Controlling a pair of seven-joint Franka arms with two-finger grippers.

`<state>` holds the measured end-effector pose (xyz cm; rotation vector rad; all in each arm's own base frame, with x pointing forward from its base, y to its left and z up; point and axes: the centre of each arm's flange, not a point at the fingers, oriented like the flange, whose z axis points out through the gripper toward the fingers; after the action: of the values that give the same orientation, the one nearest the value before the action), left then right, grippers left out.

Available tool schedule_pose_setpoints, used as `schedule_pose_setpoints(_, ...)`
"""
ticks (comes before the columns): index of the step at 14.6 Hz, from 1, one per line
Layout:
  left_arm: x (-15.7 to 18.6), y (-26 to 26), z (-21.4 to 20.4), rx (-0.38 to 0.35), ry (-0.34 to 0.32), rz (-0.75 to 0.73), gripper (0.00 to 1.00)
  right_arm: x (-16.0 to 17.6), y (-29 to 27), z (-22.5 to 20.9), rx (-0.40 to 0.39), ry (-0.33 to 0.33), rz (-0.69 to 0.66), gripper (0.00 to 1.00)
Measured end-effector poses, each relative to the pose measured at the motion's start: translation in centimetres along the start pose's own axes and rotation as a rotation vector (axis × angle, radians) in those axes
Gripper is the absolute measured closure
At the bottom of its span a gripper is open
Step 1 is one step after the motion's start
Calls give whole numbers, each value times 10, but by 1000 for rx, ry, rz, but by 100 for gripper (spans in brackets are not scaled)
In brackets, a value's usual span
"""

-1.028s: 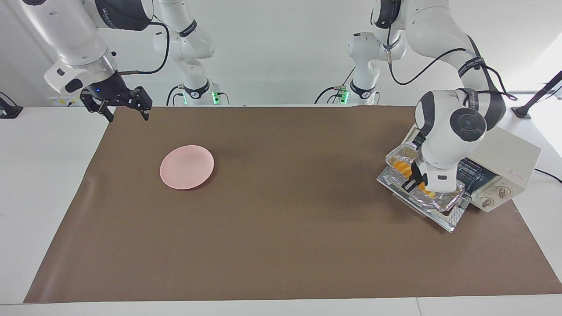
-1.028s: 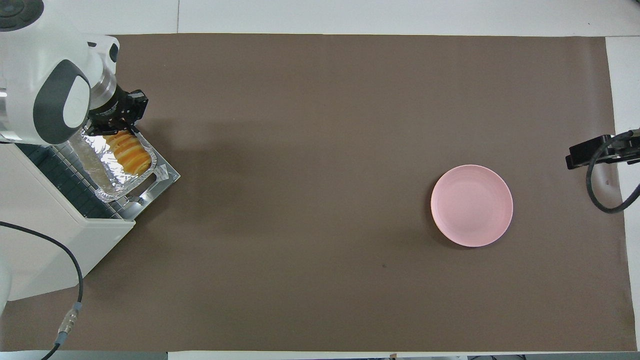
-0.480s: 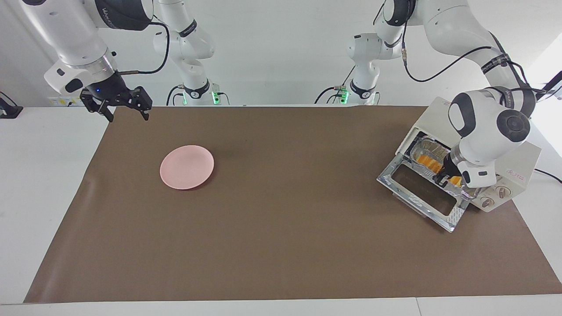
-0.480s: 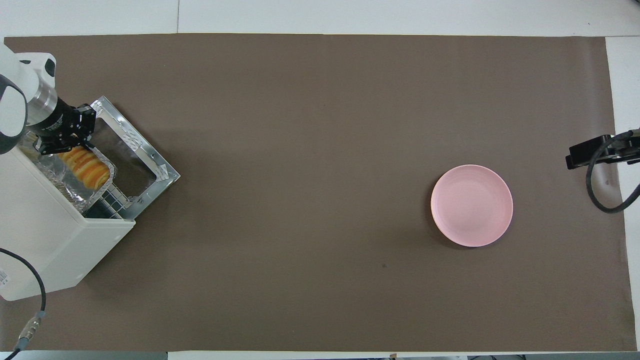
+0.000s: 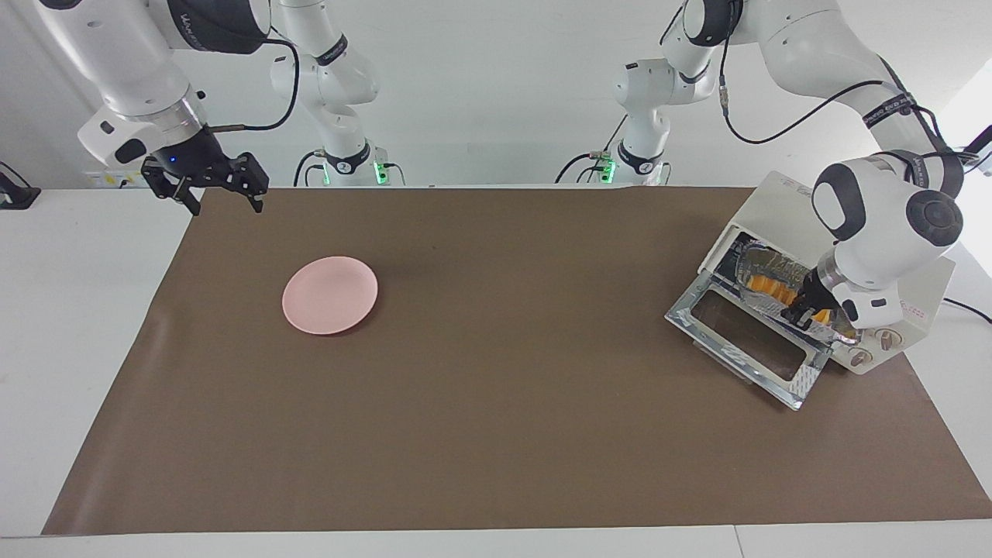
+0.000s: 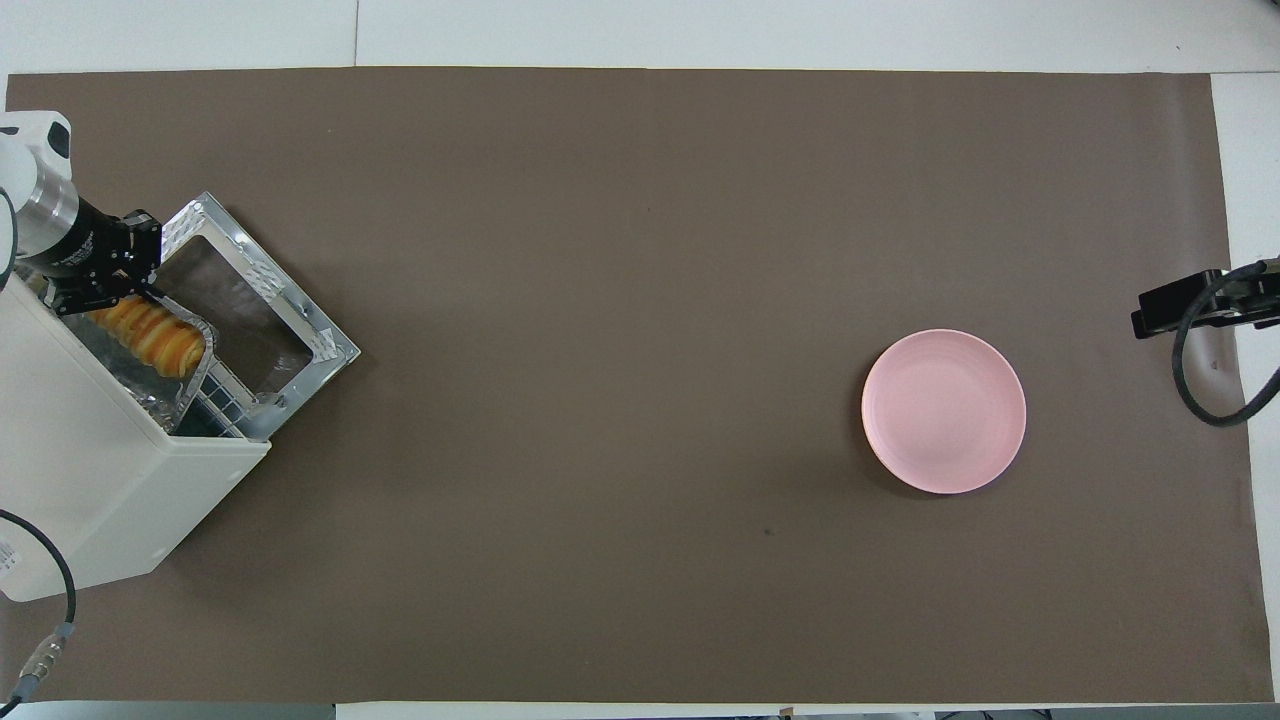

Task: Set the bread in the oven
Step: 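Lower the tray inside the oven and open the left gripper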

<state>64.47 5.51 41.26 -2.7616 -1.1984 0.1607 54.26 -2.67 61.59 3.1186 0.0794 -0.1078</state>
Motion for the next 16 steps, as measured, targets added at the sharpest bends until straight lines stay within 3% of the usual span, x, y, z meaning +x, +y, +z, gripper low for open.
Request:
schedule_pose_setpoints(6, -16, 20, 0, -23, 45, 118, 98, 0, 0, 0, 0, 0, 0, 0)
schedule_pose_setpoints(9, -21, 18, 6, -3, 28, 218, 98, 0, 0, 0, 0, 0, 0, 0)
schedule_pose_setpoints(16, -24, -5, 8, 49, -38, 211, 98, 0, 0, 0, 0, 0, 0, 0)
